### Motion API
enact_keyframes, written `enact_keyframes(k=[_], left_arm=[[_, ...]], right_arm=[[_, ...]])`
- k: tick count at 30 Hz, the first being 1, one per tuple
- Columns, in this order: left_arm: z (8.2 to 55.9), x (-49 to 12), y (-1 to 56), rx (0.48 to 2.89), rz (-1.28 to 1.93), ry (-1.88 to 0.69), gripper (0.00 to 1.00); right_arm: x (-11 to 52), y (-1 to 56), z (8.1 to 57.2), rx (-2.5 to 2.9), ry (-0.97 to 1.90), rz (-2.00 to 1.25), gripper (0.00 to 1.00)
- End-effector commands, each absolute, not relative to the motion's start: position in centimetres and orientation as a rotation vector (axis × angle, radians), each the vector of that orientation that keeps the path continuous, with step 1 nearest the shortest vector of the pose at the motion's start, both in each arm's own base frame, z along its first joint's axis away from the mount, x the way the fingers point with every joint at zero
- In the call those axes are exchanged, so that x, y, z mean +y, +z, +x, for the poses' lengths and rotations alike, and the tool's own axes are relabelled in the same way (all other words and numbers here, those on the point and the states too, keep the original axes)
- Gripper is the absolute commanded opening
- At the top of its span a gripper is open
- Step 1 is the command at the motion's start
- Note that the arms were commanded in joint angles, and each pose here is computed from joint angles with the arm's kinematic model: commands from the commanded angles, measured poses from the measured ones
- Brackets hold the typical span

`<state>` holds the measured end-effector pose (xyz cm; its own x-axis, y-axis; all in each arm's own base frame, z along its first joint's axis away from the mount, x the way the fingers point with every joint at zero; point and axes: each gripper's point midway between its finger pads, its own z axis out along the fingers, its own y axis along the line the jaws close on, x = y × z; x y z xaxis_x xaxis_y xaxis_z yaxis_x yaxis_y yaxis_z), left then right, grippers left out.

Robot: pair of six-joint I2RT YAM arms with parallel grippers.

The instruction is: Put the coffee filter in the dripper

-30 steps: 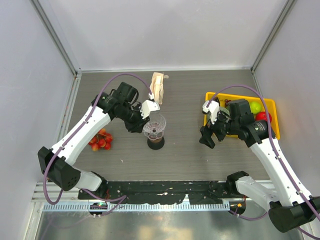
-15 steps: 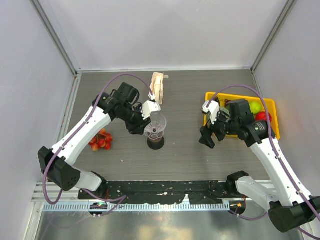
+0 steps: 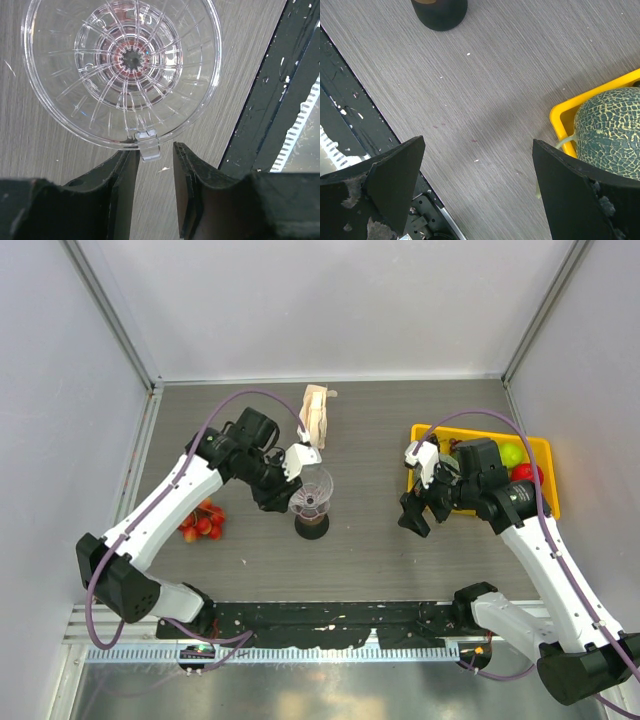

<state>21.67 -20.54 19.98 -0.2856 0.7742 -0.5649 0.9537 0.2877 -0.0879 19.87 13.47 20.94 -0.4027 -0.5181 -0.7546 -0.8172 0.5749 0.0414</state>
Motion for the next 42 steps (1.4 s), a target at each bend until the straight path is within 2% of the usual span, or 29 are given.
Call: enact_keyframes(k=[1, 6, 8, 10, 12, 13, 14, 16, 22, 26, 33, 38, 42], left_arm=[[21.3, -21.3, 20.6, 2.107, 1.523, -0.634, 0.4], [21.2, -21.3, 20.4, 2.104, 1.522, -0.634, 0.42], [21.1, -21.2, 20.6, 2.097, 1.524, -0.63, 0.47], [20.9, -21.0, 20.9, 2.092, 1.528, -0.628, 0.59], [20.7, -20.9, 21.2, 2.079, 1.533, -0.622, 0.78], [20.7, -20.7, 21.4, 2.075, 1.532, -0.615, 0.81], [20.6, -20.5, 21.7, 2.07, 1.529, -0.606, 0.93], [20.4, -20.1, 21.9, 2.065, 1.531, -0.583, 0.99], [20.1, -18.0, 24.3, 2.002, 1.511, -0.491, 0.99], [21.3, -16.4, 27.9, 1.922, 1.395, -0.425, 0.99], [28.0, -14.5, 33.9, 1.868, 0.906, -0.291, 0.99], [31.5, -14.0, 34.5, 1.855, 0.67, -0.317, 0.99], [32.0, -13.6, 33.1, 2.022, 0.662, -0.348, 0.99]], right_arm=[[13.8, 21.9, 20.1, 2.044, 0.544, -1.047, 0.95], [13.8, 21.9, 20.2, 2.045, 0.545, -1.046, 0.95], [13.8, 21.8, 20.2, 2.046, 0.547, -1.047, 0.95], [13.8, 21.8, 20.2, 2.047, 0.548, -1.047, 0.96], [13.8, 21.8, 20.1, 2.047, 0.548, -1.047, 0.95], [13.8, 21.8, 20.2, 2.046, 0.547, -1.047, 0.95], [13.8, 21.9, 20.1, 2.044, 0.547, -1.05, 0.95], [13.8, 21.9, 20.1, 2.046, 0.547, -1.047, 0.95], [13.7, 22.1, 20.0, 2.037, 0.545, -1.046, 0.95], [13.8, 22.3, 20.0, 2.031, 0.547, -1.045, 0.95], [13.9, 22.4, 20.4, 2.027, 0.542, -1.042, 0.95], [13.7, 23.1, 20.7, 2.022, 0.52, -1.033, 0.95], [13.1, 25.6, 21.4, 2.001, 0.456, -1.026, 0.95]])
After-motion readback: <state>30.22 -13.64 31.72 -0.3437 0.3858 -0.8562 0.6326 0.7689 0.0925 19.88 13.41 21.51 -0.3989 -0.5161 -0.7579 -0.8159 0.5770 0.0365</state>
